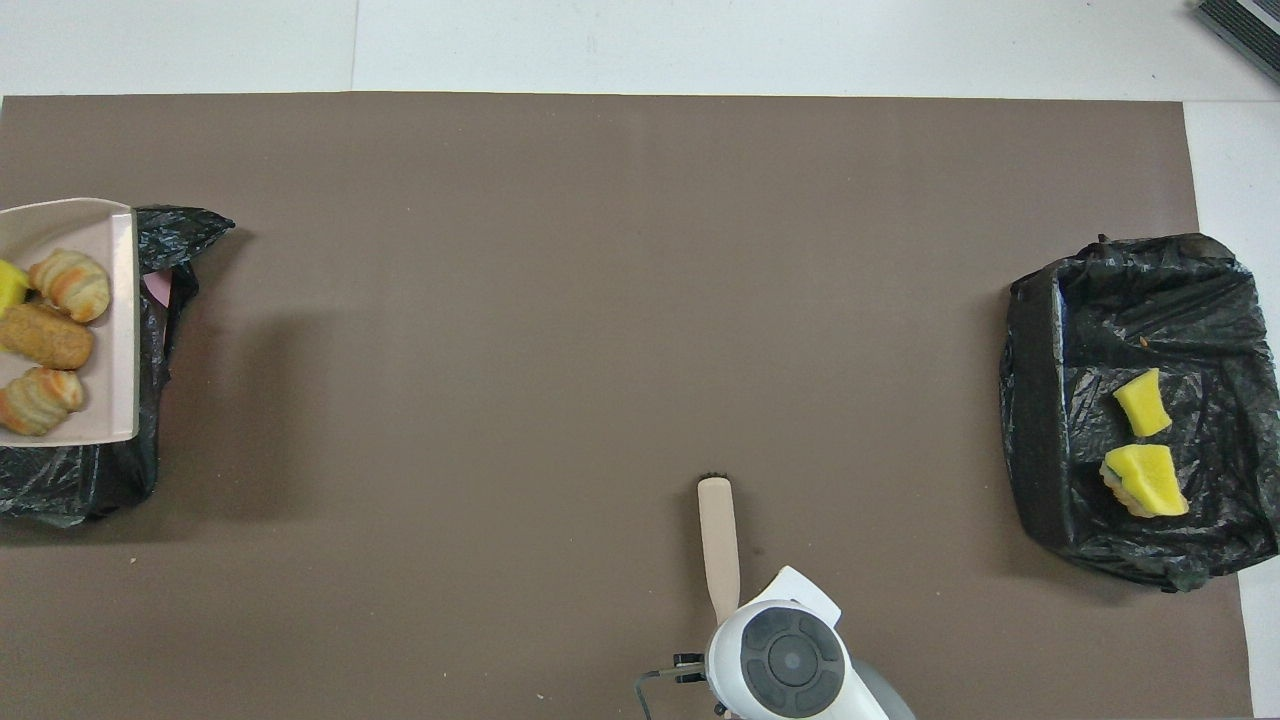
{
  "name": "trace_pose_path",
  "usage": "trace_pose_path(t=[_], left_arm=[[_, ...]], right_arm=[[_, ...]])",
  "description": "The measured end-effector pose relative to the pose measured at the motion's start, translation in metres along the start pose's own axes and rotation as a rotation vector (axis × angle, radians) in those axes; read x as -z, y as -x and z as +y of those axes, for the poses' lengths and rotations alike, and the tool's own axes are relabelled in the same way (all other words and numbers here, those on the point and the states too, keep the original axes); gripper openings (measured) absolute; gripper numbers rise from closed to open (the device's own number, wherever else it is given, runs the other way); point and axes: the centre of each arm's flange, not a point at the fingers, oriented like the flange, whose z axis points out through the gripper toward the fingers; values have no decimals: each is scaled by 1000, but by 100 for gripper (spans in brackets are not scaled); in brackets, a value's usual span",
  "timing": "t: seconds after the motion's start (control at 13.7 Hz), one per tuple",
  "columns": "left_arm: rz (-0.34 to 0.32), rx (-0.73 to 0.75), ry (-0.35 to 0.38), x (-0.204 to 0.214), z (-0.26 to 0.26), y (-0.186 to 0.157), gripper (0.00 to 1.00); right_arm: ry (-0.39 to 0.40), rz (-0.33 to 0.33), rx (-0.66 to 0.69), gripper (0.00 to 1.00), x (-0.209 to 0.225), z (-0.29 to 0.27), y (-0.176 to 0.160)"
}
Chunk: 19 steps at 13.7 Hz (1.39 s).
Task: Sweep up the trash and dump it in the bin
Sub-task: 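Tip the dustpan with the left gripper while the right gripper sets the brush down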
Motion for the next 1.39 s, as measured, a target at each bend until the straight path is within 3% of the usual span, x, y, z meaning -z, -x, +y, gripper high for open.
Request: trace_pose_path(t=[0.22,0.44,0.66,0.95,1.17,1.39], left_arm=[[-82,43,-31,22,10,40,31],[-261,-11,-49,28,0,45,31],[-450,-25,-50,19,-17,35,31],[-632,-107,-18,-4,-26,6,31],[-802,-162,-45,-13,-16,-16,31],[-918,-190,-64,-6,0,-21,31]], right_arm=[[-42,-20,-8,26,1,-3,0],[-44,-25,19,26,-1,-3,0],[-40,-36,23,55,-6,-3,-2],[-50,-30,24,99,-4,-7,-8],[-87,13,1,100,23,-6,-30],[-102,73,-30,100,52,12,-58]])
